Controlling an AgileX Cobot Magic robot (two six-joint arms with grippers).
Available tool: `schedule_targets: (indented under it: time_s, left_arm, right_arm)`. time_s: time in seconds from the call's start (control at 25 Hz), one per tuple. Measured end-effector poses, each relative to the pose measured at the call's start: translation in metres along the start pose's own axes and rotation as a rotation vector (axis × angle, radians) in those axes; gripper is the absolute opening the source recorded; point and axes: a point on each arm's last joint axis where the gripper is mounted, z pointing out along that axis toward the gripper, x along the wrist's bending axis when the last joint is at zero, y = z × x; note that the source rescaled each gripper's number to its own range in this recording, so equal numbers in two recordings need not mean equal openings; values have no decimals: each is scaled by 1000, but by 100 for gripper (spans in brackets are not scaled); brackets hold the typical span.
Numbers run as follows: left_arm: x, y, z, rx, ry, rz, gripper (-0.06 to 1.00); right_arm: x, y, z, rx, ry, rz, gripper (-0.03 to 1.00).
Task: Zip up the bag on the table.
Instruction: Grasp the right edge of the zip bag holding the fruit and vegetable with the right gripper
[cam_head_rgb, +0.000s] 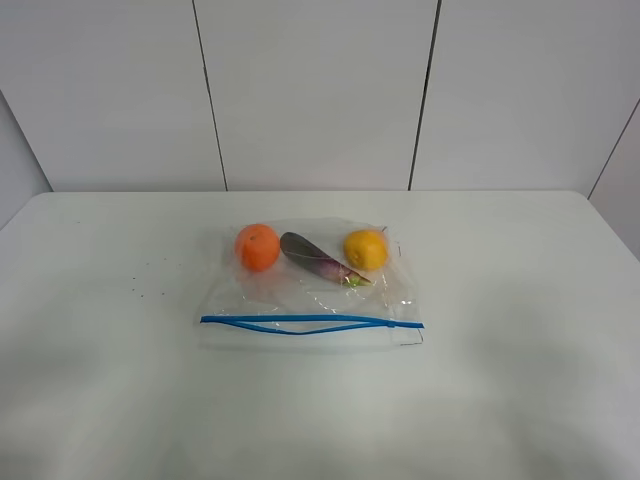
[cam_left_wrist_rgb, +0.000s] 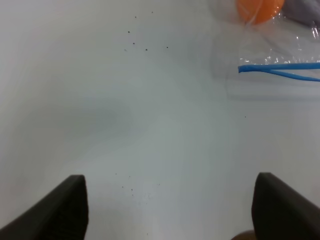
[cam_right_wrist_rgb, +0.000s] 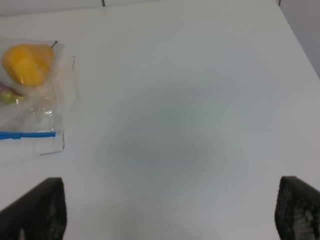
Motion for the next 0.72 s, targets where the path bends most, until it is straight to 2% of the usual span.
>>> schedule_targets:
  time_s: [0.52, 0.72]
  left_arm:
    - [0, 0, 0, 0, 0, 0, 91]
    - [0, 0, 0, 0, 0, 0, 91]
  right_arm:
    - [0, 0, 1, 5, 0, 1, 94]
    - [3, 31, 8, 90, 10, 12, 94]
